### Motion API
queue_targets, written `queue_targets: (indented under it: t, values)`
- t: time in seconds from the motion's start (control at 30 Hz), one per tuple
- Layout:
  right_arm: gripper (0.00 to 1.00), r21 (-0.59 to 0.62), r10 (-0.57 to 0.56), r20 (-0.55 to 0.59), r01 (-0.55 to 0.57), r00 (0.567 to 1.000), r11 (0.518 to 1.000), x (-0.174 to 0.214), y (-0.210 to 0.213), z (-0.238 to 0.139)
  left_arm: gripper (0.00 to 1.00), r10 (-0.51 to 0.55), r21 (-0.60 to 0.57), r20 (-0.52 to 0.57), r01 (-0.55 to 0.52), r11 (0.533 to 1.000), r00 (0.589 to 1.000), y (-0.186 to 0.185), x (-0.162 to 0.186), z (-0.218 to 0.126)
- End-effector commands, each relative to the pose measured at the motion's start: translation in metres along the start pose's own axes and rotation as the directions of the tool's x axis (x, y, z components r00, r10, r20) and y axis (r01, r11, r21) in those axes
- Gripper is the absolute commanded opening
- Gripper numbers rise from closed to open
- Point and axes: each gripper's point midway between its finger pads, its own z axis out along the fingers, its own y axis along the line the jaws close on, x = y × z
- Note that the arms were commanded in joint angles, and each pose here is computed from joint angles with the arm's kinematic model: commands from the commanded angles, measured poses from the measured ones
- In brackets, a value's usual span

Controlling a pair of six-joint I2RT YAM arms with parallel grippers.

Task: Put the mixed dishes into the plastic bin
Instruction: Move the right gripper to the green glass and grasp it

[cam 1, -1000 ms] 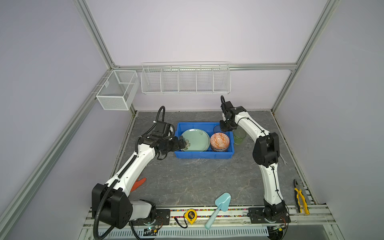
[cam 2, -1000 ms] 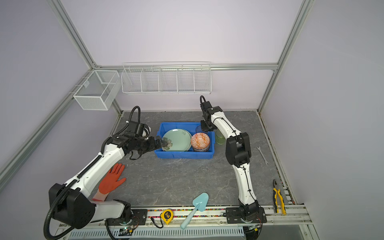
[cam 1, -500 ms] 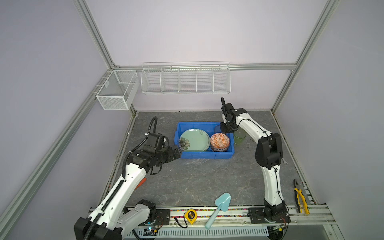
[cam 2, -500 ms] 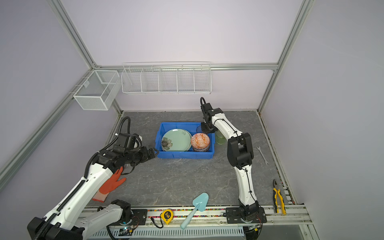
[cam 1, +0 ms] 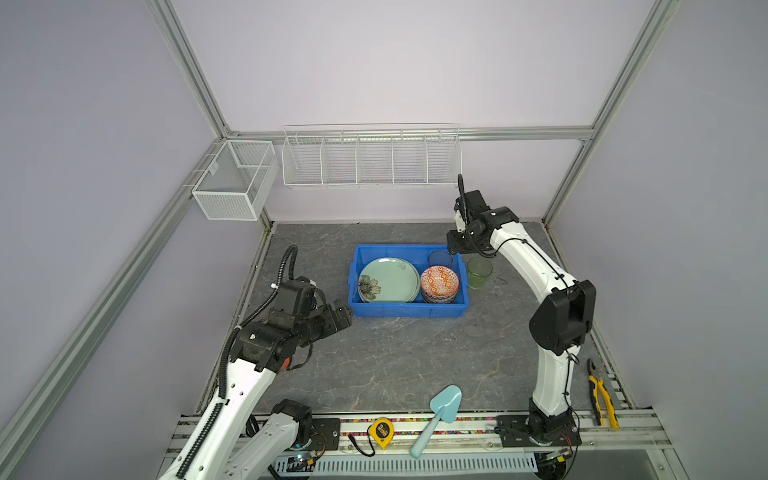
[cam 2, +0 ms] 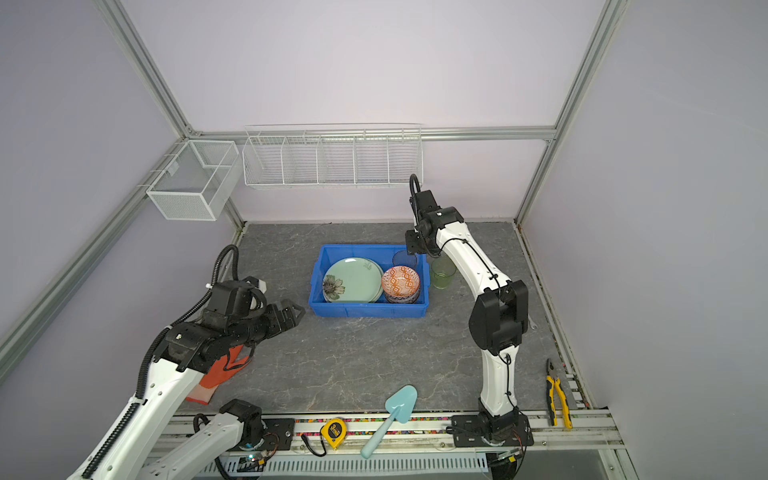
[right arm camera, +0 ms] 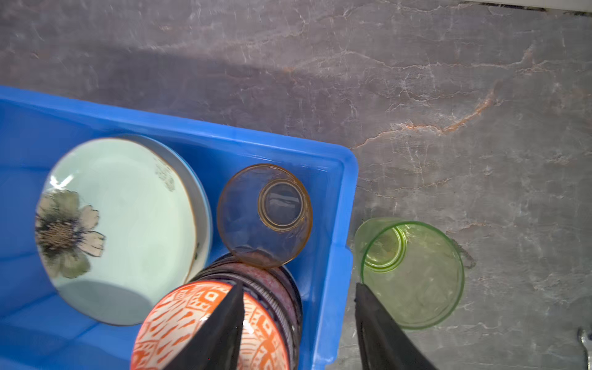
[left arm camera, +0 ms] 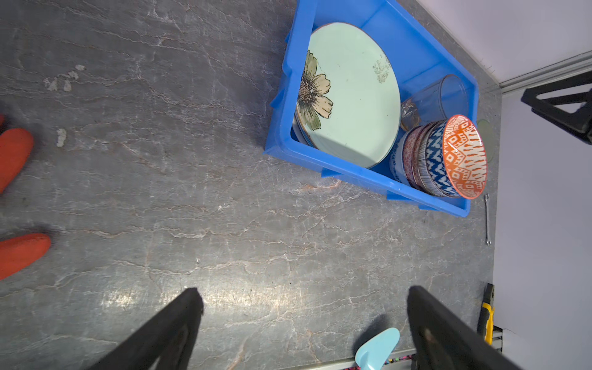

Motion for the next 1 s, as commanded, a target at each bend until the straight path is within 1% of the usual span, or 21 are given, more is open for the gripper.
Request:
queue_targets:
  t: [0.0, 0.13, 0.23, 0.3, 0.43, 0.57, 0.67, 0.87, 0.97]
  values:
    - [0.67, -0.01, 0.006, 0.031, -0.006, 0.999, 1.0, 0.003, -0.002, -0.031, 0.99, -0.011, -0.024, -0.02, 0.01, 1.0, 1.0, 0.005, 0.005, 0.004]
    - [0.78, -0.011, 0.027, 0.056, -0.026, 0.998, 1.0, 0.008, -0.009, -0.055, 0.99, -0.002, 0.006, -0.024, 0.002, 1.0, 1.0, -0.007, -0.004, 0.014]
    - [0.9, 0.015, 0.048, 0.08, -0.049, 0.996, 0.999, 0.015, -0.021, -0.071, 0.99, 0.022, 0.026, -0.029, -0.021, 0.999, 0.999, -0.019, -0.012, 0.022]
    - [0.88, 0.017, 0.074, 0.089, -0.076, 0.993, 0.997, 0.021, -0.028, -0.08, 0.99, 0.053, 0.034, -0.036, -0.051, 0.998, 0.998, -0.03, -0.016, 0.03]
    - [0.88, 0.024, 0.118, 0.081, -0.12, 0.99, 0.993, 0.035, -0.042, -0.087, 0.99, 0.101, 0.062, -0.062, -0.097, 0.993, 0.993, -0.054, -0.019, 0.049]
    - [0.88, 0.024, 0.179, -0.005, -0.179, 0.984, 0.984, 0.055, -0.056, -0.079, 0.99, 0.141, 0.127, -0.091, -0.129, 0.983, 0.986, -0.083, -0.019, 0.07]
    - [0.88, 0.029, 0.207, -0.065, -0.205, 0.976, 0.978, 0.067, -0.065, -0.071, 0.99, 0.179, 0.148, -0.118, -0.161, 0.976, 0.977, -0.098, -0.017, 0.086]
    - [0.88, 0.037, 0.257, -0.09, -0.255, 0.962, 0.966, 0.08, -0.076, -0.058, 0.99, 0.243, 0.167, -0.178, -0.214, 0.962, 0.954, -0.115, -0.013, 0.115]
    - [0.89, 0.075, 0.271, -0.107, -0.264, 0.957, 0.962, 0.084, -0.082, -0.05, 0.99, 0.257, 0.186, -0.207, -0.22, 0.958, 0.944, -0.121, -0.012, 0.127]
